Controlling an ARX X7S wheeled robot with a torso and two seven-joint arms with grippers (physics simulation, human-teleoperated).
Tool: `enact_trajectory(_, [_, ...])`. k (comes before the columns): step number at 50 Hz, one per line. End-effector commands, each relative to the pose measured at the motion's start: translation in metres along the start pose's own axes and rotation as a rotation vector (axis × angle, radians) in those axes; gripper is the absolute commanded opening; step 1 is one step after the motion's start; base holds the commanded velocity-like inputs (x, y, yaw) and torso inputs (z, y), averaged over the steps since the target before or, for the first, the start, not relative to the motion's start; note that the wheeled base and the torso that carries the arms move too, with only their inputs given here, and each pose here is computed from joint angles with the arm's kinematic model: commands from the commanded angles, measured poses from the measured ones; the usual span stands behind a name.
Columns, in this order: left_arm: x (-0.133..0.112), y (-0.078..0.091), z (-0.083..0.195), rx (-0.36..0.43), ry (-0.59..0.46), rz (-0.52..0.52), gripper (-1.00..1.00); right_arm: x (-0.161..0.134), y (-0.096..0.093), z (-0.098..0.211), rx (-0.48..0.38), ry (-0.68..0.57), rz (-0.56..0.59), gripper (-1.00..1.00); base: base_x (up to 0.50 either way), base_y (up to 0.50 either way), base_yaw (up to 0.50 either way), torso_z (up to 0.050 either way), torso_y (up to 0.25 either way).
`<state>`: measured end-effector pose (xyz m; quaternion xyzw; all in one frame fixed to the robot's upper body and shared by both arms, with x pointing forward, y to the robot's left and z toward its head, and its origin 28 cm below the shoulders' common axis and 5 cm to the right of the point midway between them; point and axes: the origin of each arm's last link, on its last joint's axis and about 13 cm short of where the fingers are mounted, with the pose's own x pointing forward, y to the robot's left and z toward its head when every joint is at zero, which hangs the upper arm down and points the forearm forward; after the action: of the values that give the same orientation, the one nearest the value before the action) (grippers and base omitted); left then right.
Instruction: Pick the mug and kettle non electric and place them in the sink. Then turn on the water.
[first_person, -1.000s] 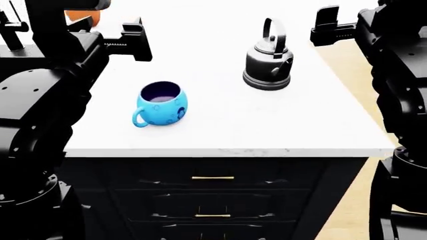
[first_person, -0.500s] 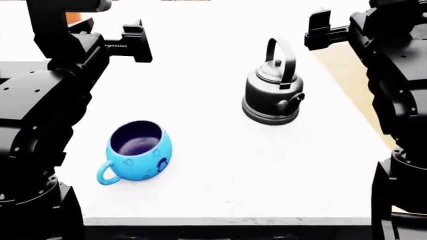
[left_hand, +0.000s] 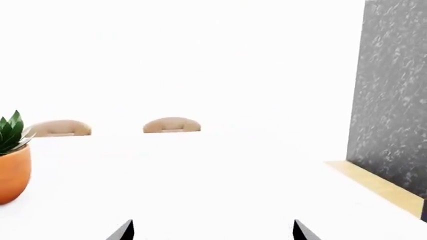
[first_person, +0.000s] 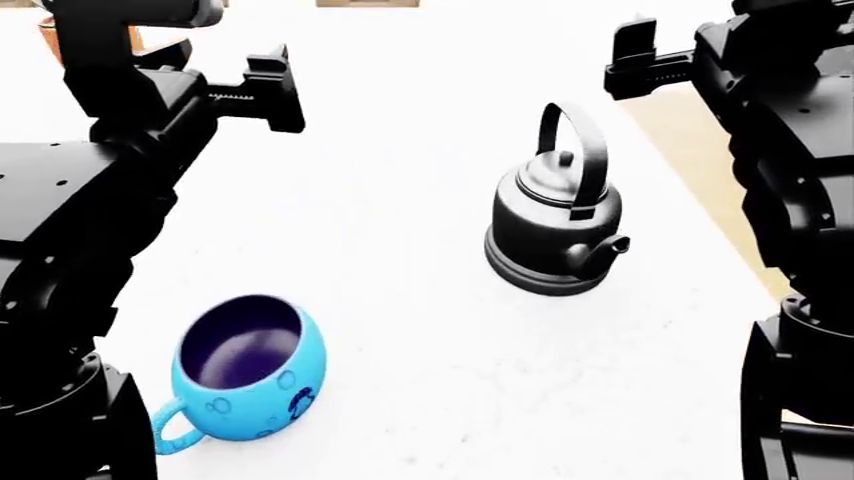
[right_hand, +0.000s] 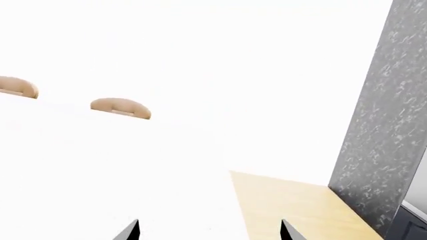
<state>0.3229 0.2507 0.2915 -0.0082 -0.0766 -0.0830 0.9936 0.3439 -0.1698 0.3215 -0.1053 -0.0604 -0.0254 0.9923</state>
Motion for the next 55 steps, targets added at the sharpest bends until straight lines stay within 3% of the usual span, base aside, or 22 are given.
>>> enact_trajectory(1, [-0.034,0.013,0.015,0.072,0.101,-0.100,1.00,0.002,0.001,-0.004,0.012,0.000,0.011,1.00,0.00,0.00,0.00,0.000,0.000])
enact_trajectory(9, [-0.089,0.040,0.011,0.202,0.294,-0.203,1.00,0.002,0.000,-0.008,0.022,0.004,0.014,1.00,0.00,0.00,0.00,0.000,0.000])
enact_trajectory(19, [-0.166,0.072,-0.011,0.267,0.462,-0.256,1.00,0.007,0.005,-0.008,0.021,0.003,0.029,1.00,0.00,0.00,0.00,0.000,0.000])
enact_trajectory(24, [-0.202,0.079,-0.008,0.292,0.585,-0.318,1.00,0.012,0.009,-0.009,0.019,0.006,0.044,1.00,0.00,0.00,0.00,0.000,0.000])
enact_trajectory(29, [-0.222,0.082,-0.009,0.295,0.665,-0.353,1.00,0.014,0.009,-0.013,0.026,0.008,0.049,1.00,0.00,0.00,0.00,0.000,0.000])
enact_trajectory(41, [-0.242,0.082,-0.026,0.263,0.723,-0.400,1.00,0.014,0.011,-0.012,0.031,0.003,0.053,1.00,0.00,0.00,0.00,0.000,0.000])
enact_trajectory(55, [-0.206,0.064,-0.037,0.263,0.725,-0.499,1.00,0.011,0.006,-0.018,0.029,0.012,0.042,1.00,0.00,0.00,0.00,0.000,0.000])
